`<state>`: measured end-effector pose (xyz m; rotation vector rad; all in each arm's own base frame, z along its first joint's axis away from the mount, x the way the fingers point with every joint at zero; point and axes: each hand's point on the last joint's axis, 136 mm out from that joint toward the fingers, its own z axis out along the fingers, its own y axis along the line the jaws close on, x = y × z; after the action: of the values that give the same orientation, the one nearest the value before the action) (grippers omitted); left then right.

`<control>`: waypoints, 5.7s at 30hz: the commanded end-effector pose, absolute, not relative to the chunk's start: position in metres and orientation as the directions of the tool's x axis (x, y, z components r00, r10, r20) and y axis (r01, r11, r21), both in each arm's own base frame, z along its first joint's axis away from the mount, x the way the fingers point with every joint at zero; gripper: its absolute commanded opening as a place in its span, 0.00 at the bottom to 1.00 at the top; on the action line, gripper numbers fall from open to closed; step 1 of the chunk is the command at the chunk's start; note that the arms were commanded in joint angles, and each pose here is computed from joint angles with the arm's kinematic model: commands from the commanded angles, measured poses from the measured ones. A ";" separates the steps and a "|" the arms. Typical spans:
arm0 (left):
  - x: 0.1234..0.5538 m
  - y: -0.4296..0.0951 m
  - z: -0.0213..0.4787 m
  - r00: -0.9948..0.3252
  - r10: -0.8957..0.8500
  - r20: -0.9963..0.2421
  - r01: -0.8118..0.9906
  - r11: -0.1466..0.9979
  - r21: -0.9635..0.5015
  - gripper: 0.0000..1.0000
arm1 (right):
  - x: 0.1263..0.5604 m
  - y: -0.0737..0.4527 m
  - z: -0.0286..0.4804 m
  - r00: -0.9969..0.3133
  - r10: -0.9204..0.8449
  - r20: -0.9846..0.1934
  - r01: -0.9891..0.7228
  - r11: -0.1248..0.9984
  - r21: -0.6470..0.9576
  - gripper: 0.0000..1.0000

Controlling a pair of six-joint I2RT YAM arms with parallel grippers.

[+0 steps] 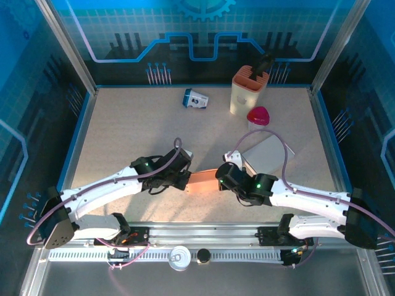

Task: Fold the paper box

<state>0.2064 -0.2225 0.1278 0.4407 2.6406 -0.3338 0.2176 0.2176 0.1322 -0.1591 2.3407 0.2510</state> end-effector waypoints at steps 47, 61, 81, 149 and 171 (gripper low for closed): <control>0.219 -0.259 0.147 -0.951 0.013 -0.309 0.158 0.879 -0.450 0.07 | 0.221 0.227 0.139 -0.758 0.032 -0.651 -0.169 0.955 0.244 0.00; 0.218 -0.256 0.132 -0.954 -0.012 -0.301 0.135 0.876 -0.462 0.06 | 0.221 0.225 0.132 -0.751 0.017 -0.660 -0.181 0.956 0.232 0.00; 0.212 -0.241 0.117 -0.948 -0.010 -0.318 0.133 0.895 -0.425 0.01 | 0.216 0.218 0.123 -0.746 0.008 -0.666 -0.190 0.956 0.224 0.00; 0.207 -0.250 0.136 -0.900 -0.136 -0.414 0.125 0.830 -0.543 0.45 | 0.189 0.186 0.070 -0.608 0.782 0.137 0.570 0.309 0.762 0.44; 0.199 -0.242 0.089 -0.929 -0.110 -0.353 0.091 0.857 -0.507 0.11 | 0.191 0.185 0.089 -0.628 0.777 0.046 0.530 0.384 0.756 0.42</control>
<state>0.2137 -0.2504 0.1119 -0.0337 2.5745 -0.7928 0.1985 0.2000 0.0998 1.1588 2.2637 1.2819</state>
